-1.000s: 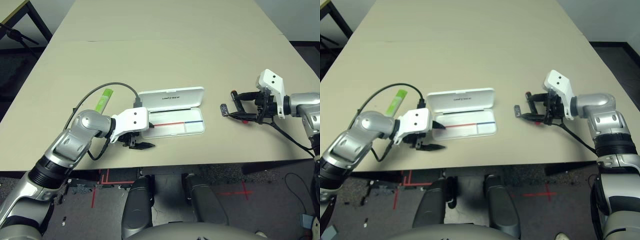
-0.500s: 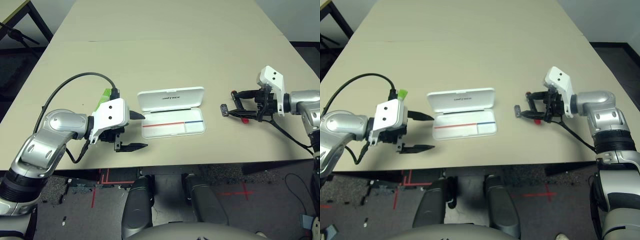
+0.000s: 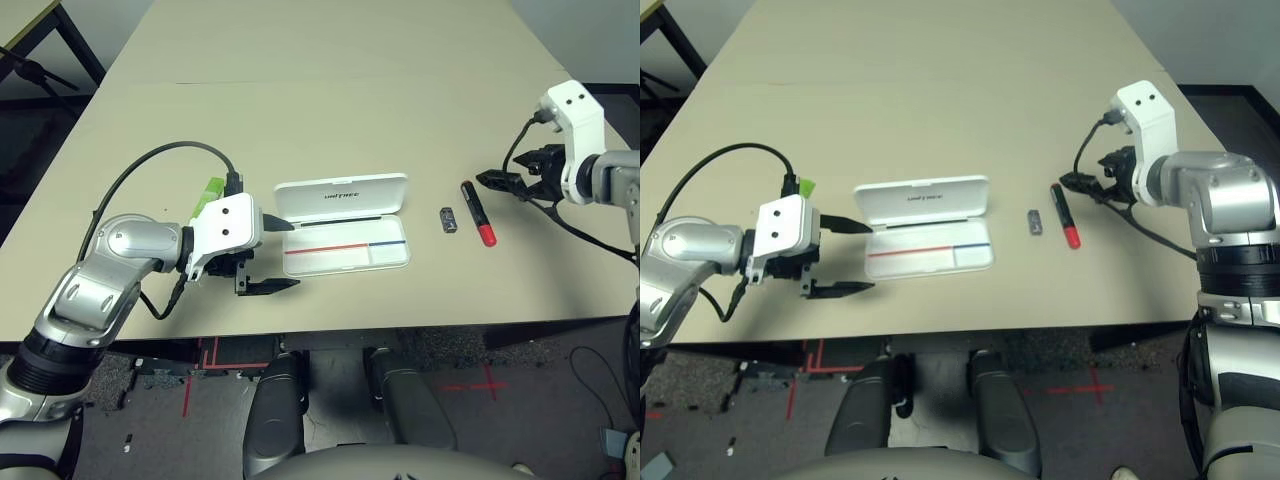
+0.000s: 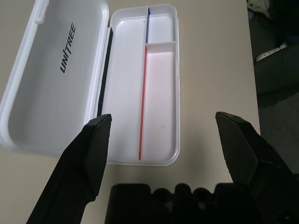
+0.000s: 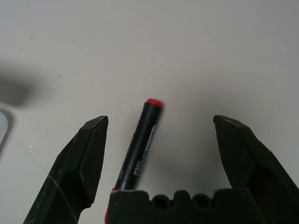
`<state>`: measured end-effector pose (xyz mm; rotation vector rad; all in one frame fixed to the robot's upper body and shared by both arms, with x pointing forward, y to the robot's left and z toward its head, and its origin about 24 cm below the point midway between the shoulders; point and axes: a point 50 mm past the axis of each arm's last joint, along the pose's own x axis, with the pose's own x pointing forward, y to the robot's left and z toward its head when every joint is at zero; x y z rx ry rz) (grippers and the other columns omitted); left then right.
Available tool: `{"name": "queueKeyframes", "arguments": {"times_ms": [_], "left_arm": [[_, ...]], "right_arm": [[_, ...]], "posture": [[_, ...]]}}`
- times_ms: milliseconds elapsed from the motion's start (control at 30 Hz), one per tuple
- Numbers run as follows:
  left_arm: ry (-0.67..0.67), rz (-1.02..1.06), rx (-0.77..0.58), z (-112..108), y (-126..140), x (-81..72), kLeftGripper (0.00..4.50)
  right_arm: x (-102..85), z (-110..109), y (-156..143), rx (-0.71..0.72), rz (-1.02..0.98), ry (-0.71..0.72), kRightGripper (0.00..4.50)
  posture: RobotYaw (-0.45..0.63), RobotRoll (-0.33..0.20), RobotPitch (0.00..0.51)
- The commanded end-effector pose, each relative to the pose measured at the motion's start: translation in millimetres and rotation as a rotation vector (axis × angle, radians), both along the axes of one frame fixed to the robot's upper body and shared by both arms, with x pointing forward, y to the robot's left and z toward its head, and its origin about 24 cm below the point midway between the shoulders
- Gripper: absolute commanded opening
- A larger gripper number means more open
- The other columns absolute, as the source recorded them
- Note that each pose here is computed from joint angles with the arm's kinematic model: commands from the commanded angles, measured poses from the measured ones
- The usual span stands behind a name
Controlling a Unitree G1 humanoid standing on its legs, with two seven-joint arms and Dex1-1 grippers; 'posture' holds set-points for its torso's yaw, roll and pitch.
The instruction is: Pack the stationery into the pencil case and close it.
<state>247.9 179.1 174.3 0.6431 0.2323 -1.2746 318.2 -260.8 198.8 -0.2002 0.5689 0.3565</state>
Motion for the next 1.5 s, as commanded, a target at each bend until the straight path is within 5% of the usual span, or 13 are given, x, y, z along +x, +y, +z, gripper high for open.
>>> {"name": "queueKeyframes", "arguments": {"times_ms": [33,300,633,1000,1167,1500], "left_arm": [[0.006,-0.037,0.005,6.4,-6.8,-4.7,4.49],[0.009,-0.043,0.006,4.4,-12.9,-9.9,4.49],[0.011,-0.04,0.009,-0.6,-15.5,-10.8,4.49],[0.025,-0.032,0.011,-11.8,-14.6,-9.1,4.5],[0.029,-0.034,0.014,-14.4,-12.6,-9.9,4.5],[0.039,-0.035,0.024,-17.5,-7.7,-9.5,4.5]], "right_arm": [[-5.8,-15.5,3.8,0.013,-0.007,0.071,4.5],[-6.4,-54.2,0.2,-0.004,-0.043,0.155,4.5],[1.6,-75.5,-5.0,-0.008,-0.083,0.176,4.5],[7.8,-73.4,-8.8,-0.013,-0.092,0.147,0.52],[9.7,-63.6,-13.8,-0.048,-0.067,0.11,0.5],[2.4,1.6,-20.6,-0.155,0.344,0.003,0.5]], "posture": [[-0.01,0.0,0.151],[0.0,0.0,0.143],[0.01,0.0,0.143],[0.01,0.0,0.151],[0.0,0.0,0.155],[-0.01,0.0,0.162]]}}
